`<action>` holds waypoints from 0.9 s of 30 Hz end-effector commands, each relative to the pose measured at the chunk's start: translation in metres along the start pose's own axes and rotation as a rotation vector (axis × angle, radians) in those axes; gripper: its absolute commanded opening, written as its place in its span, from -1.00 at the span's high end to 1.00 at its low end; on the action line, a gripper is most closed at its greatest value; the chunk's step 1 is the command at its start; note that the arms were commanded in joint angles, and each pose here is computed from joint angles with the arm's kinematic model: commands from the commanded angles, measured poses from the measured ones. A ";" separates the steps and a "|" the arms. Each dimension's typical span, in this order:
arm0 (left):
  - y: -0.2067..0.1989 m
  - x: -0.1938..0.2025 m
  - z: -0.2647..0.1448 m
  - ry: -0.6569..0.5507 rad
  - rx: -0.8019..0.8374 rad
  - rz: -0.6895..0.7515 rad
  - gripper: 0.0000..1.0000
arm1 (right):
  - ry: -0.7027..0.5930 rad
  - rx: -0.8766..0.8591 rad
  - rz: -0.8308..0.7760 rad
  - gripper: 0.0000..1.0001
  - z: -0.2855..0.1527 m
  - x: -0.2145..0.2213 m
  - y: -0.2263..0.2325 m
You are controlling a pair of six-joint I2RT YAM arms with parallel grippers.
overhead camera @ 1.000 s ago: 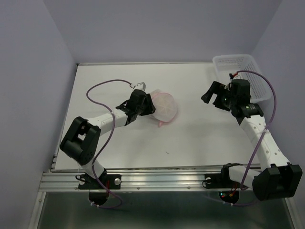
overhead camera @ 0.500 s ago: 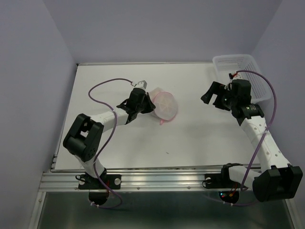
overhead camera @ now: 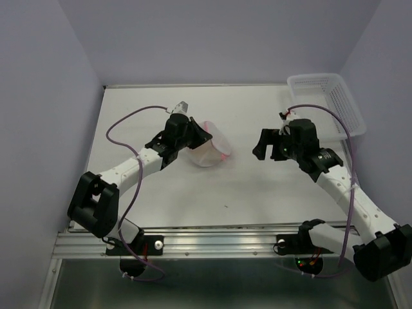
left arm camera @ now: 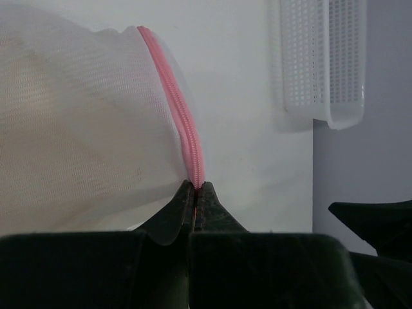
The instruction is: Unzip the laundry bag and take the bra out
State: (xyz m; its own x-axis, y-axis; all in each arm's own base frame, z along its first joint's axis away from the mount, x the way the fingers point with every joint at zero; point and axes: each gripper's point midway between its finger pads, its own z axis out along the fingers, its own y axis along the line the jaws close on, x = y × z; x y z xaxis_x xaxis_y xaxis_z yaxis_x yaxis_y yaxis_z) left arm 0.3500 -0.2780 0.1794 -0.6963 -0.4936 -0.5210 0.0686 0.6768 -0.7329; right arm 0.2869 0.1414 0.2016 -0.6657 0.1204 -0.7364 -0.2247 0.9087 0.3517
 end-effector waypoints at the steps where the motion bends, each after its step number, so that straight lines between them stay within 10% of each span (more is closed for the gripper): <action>1: -0.011 -0.008 -0.011 -0.017 -0.008 -0.114 1.00 | 0.000 0.116 -0.067 -1.00 0.020 0.019 0.000; 17: 0.003 -0.004 -0.020 -0.038 -0.057 -0.172 1.00 | 0.024 0.196 -0.038 -0.99 0.105 0.062 0.050; 27: 0.008 0.000 -0.022 -0.029 -0.069 -0.187 1.00 | 0.006 0.076 -0.047 -0.62 0.109 0.063 0.068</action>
State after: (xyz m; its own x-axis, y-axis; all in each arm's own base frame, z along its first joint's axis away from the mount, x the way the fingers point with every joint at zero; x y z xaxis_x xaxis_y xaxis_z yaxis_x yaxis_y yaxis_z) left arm 0.3360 -0.2633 0.1708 -0.6930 -0.6063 -0.3900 -0.1200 0.6305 -0.7668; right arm 0.2989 0.2277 0.0894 -0.7160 0.0309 -0.6974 -0.1219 0.9781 0.1685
